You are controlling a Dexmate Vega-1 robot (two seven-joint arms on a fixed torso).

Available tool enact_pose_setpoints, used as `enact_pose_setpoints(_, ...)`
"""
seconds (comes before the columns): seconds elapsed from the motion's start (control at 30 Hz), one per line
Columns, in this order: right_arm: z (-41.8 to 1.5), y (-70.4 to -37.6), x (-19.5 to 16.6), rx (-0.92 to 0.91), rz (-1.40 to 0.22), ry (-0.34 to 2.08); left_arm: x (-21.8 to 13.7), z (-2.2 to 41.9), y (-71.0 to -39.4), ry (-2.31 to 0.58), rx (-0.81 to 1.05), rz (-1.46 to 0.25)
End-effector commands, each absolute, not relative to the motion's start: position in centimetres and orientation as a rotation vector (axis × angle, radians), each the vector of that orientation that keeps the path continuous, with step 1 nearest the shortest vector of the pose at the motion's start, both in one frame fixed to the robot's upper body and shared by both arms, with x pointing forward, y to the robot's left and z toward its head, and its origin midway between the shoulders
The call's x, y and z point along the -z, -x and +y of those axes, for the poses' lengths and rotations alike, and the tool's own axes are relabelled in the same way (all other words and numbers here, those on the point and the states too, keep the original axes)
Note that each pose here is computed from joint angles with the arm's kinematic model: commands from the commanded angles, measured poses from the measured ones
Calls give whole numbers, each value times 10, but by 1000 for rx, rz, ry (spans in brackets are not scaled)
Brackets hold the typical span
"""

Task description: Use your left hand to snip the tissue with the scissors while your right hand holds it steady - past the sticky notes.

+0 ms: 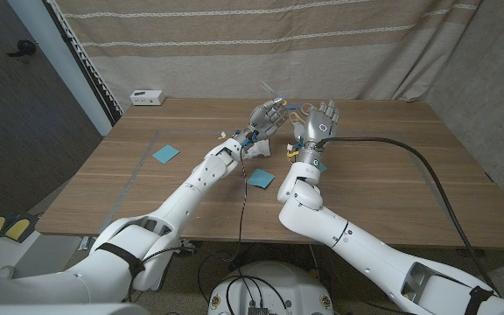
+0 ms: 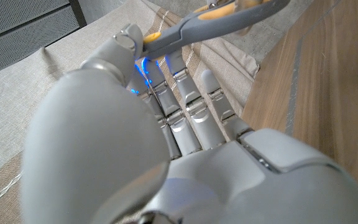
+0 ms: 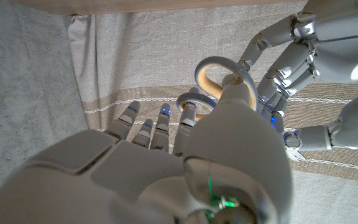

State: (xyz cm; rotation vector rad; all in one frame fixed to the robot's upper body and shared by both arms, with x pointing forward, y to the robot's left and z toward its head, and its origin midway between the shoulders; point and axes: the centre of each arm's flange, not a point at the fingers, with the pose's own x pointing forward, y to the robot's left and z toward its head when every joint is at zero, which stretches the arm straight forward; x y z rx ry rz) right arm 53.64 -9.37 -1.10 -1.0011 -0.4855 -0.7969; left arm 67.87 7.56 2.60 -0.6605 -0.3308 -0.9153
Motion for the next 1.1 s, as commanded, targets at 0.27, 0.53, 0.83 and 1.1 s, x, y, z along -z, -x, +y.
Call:
enact_pose_setpoints(0.27, -87, -543, 8, 746, -459, 1048, -29, 78, -687, 675, 986, -313)
enact_pose_setpoints(0.53, -85, -546, 7, 722, -451, 1038, -30, 78, -692, 671, 1039, -307)
enact_pose_setpoints(0.83, -83, -547, 7, 743, -459, 1020, -29, 81, -695, 683, 1039, -305)
enact_pose_setpoints(1.1, -83, -548, 7, 747, -461, 1008, -29, 84, -696, 689, 1031, -309)
